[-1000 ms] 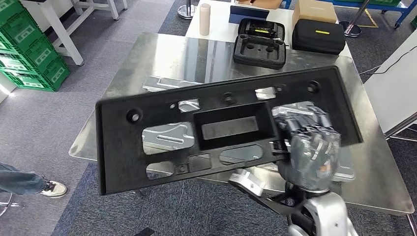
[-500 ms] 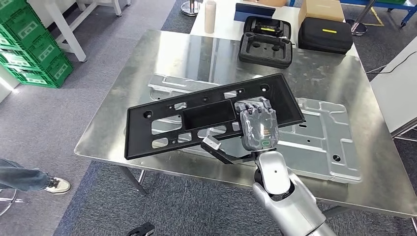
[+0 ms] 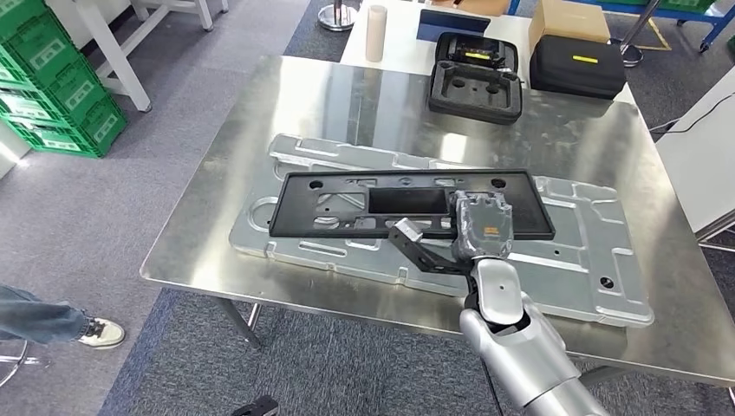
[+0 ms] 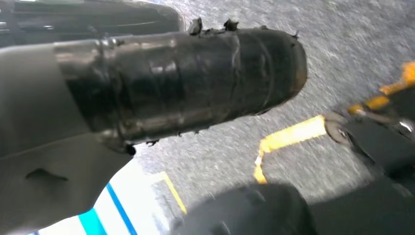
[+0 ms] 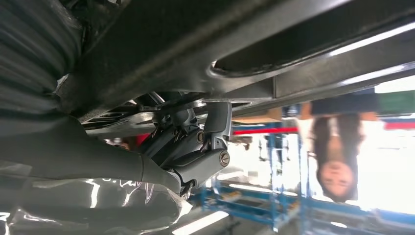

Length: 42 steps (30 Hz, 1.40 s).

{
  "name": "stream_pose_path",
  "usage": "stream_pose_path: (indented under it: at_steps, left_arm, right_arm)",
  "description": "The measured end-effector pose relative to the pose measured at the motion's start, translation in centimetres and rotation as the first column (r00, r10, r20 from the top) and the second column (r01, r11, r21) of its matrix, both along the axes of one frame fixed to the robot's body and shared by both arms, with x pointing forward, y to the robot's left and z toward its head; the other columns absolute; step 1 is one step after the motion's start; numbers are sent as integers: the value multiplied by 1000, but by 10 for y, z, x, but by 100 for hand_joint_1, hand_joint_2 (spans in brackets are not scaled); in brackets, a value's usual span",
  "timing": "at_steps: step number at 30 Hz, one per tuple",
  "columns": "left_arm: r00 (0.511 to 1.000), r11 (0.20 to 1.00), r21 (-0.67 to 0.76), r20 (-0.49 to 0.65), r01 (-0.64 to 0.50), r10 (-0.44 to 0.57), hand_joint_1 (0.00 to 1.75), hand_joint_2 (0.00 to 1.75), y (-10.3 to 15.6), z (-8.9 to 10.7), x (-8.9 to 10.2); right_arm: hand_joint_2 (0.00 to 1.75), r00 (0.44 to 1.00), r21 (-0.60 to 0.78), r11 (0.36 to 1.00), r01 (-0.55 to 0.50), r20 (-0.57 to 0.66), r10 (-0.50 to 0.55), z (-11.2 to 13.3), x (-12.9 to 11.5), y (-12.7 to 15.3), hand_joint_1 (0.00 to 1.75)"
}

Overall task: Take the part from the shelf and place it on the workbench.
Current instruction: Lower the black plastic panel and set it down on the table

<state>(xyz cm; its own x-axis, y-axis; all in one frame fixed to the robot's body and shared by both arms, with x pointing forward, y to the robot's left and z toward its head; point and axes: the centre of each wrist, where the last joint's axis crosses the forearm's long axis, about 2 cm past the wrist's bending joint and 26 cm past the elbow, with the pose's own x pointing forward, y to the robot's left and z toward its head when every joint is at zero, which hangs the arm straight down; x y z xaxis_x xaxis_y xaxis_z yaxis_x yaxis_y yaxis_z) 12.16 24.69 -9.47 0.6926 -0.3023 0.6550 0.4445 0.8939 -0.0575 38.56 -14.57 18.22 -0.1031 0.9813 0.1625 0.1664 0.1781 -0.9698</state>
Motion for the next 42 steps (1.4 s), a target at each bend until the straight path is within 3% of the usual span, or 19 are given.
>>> stream_pose_path:
  at_steps: [7, 15, 25, 29, 42]
  left_arm:
    - [1000, 1000, -22, -5, 2, -2, 0, 0, -16, 1, -3]
    - [999, 997, 75, -34, -14, 16, 0, 0, -22, 3, 4]
    - [999, 995, 98, -34, -20, 24, 0, 0, -17, 3, 4]
    - [999, 995, 99, -32, -19, 22, 0, 0, -17, 3, 6]
    - [1000, 996, 88, -24, -8, 10, 0, 0, -23, 4, 7]
  right_arm:
    - [175, 997, -8, 998, 62, -36, -62, -9, 4, -19, 175]
    - [175, 989, 21, 991, 135, -64, -133, -7, 12, -38, 175]
    - [175, 979, 19, 984, 177, -110, -174, -22, 5, -49, 175]
    - [0, 977, 13, 983, 182, -116, -179, -25, 3, -52, 0]
    - [0, 973, -12, 983, 183, -138, -183, -32, 0, -55, 0]
